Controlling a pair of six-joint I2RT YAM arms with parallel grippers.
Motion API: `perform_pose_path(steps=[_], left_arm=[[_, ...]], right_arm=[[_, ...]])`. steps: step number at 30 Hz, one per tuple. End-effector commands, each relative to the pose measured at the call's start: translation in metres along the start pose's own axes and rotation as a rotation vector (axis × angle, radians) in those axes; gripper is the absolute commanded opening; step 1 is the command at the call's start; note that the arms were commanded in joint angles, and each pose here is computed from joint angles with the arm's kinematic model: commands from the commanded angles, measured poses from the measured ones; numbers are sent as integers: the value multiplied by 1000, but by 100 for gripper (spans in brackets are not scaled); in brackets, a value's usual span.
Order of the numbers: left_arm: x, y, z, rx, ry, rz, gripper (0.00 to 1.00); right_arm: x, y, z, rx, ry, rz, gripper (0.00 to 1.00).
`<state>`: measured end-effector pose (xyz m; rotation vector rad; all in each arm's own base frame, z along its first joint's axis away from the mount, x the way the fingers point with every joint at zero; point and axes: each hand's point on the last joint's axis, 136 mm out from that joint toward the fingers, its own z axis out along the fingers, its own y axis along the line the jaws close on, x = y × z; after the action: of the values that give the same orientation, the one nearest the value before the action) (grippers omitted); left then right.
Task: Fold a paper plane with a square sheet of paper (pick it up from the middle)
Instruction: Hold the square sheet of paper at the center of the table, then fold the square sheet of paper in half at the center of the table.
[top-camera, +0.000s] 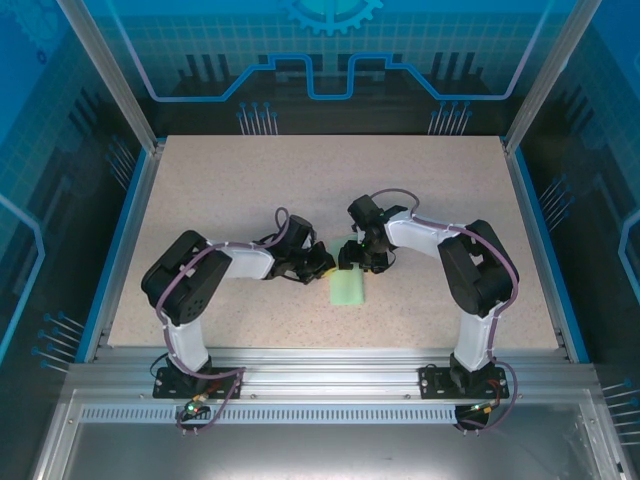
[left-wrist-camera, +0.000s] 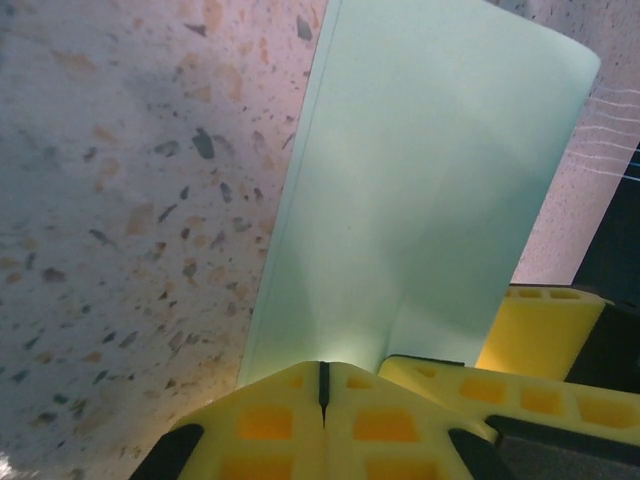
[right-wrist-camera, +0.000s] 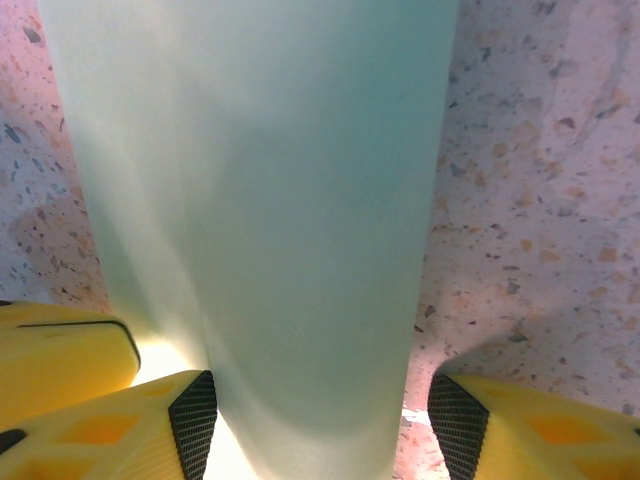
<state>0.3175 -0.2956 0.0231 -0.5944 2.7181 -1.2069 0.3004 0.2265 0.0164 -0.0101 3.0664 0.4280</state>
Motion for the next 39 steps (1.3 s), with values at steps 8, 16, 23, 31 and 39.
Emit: perform_pose_path(steps=[8, 16, 23, 31, 39], left_arm=[[8, 23, 11, -95, 35, -12, 0], [8, 28, 10, -125, 33, 5, 0], [8, 27, 11, -126, 34, 8, 0], [9, 28, 11, -133, 37, 12, 0], [9, 30, 10, -140, 38, 13, 0]], right_arm=[[12, -22, 12, 71, 57, 29, 64], [-14, -11, -57, -170, -109, 65, 66], [-7, 37, -73, -445, -86, -12, 34], [2, 29, -32, -426, -3, 16, 27], [12, 2, 1, -372, 50, 56, 27]])
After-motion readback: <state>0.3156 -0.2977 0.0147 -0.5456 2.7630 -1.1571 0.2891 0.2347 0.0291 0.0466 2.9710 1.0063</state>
